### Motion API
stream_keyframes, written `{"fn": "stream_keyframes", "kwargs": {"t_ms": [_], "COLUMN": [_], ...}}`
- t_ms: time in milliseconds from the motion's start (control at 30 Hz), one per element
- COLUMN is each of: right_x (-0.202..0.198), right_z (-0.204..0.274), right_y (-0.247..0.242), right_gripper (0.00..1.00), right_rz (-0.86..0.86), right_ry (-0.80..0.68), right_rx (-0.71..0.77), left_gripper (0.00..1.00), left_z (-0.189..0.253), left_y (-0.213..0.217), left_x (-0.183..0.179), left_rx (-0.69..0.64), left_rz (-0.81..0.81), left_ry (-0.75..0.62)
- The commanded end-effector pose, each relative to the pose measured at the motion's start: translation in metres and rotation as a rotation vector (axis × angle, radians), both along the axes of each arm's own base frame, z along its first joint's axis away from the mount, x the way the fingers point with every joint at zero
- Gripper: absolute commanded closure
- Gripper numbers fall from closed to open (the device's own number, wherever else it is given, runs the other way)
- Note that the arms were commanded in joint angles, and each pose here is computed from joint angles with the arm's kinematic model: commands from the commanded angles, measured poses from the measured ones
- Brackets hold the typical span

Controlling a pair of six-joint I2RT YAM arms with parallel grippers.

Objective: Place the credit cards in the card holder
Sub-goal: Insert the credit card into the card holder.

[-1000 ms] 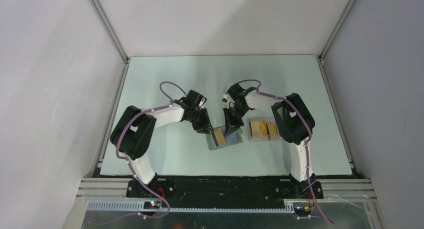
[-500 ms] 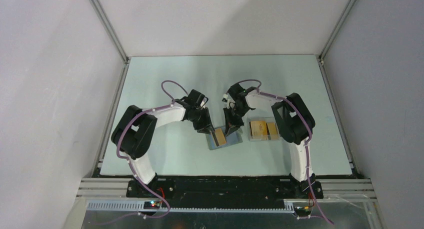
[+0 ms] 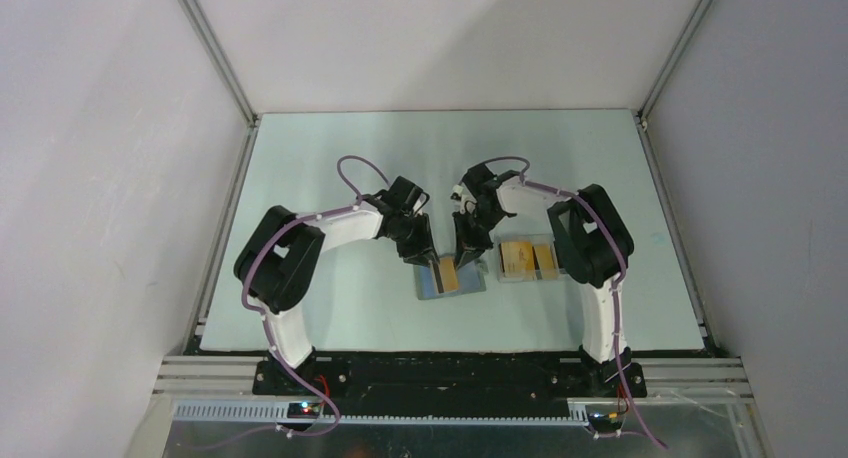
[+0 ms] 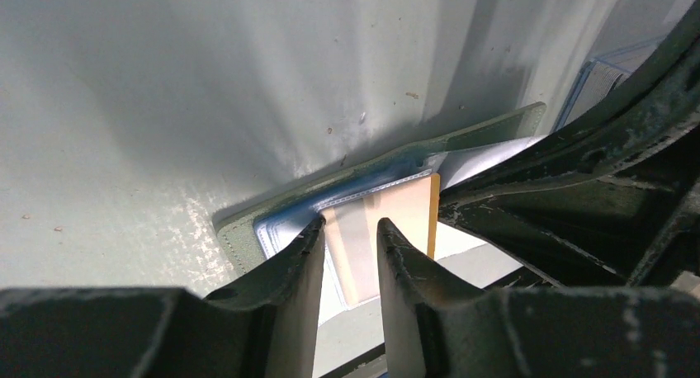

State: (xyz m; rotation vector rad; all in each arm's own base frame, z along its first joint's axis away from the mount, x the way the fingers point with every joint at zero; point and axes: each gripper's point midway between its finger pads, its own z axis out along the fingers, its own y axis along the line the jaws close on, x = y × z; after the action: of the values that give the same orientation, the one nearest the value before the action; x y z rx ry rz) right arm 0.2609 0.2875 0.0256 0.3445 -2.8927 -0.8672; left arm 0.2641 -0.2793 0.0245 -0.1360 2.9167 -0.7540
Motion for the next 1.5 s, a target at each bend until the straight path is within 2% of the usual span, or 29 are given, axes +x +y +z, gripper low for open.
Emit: {"fn": "stream_keyframes", "kwargs": {"t_ms": [0, 333, 467, 967, 1133, 1267, 1467], "right_x": [0.006, 0.005, -0.005, -0.015, -0.018, -0.02, -0.017], "right_z": [0.032, 0.061, 0.048, 0.004, -0.011, -0.022, -0.025], "right_y": [-0.002, -0.004, 0.0, 0.013, 0.005, -0.004, -0.008], "right_gripper": [0.98, 0.8, 0.79, 0.85, 0.89, 0.93, 0.96], "right_rz": [-0.008, -0.013, 0.019, 0.034, 0.015, 0.001, -0.022], "right_ry": [-0.07, -0.123, -0.09, 0.008, 0.039, 0.062, 0.07], "right_rx": [0.028, 0.047, 0.022, 0.002, -0.062, -0.124, -0.143], "left_gripper": [0.64, 0.65, 0.65, 0.64, 0.63, 0.58, 0.49], "left_z": [-0.007, -0.003, -0.003, 0.0, 0.001, 0.004, 0.002], "left_y": [0.005, 0.01, 0.009, 0.006, 0.006, 0.011, 0.023], "left_x": [-0.006, -0.003, -0.002, -0.002, -0.002, -0.003, -0.007], "left_rx": [0.033, 0.026, 0.024, 0.009, 0.006, 0.003, 0.0], "left_rz": [-0.003, 0.015, 0.016, 0.009, 0.008, 0.018, 0.048], "left_ry": [0.007, 0.003, 0.004, 0.004, 0.002, -0.002, 0.021]}}
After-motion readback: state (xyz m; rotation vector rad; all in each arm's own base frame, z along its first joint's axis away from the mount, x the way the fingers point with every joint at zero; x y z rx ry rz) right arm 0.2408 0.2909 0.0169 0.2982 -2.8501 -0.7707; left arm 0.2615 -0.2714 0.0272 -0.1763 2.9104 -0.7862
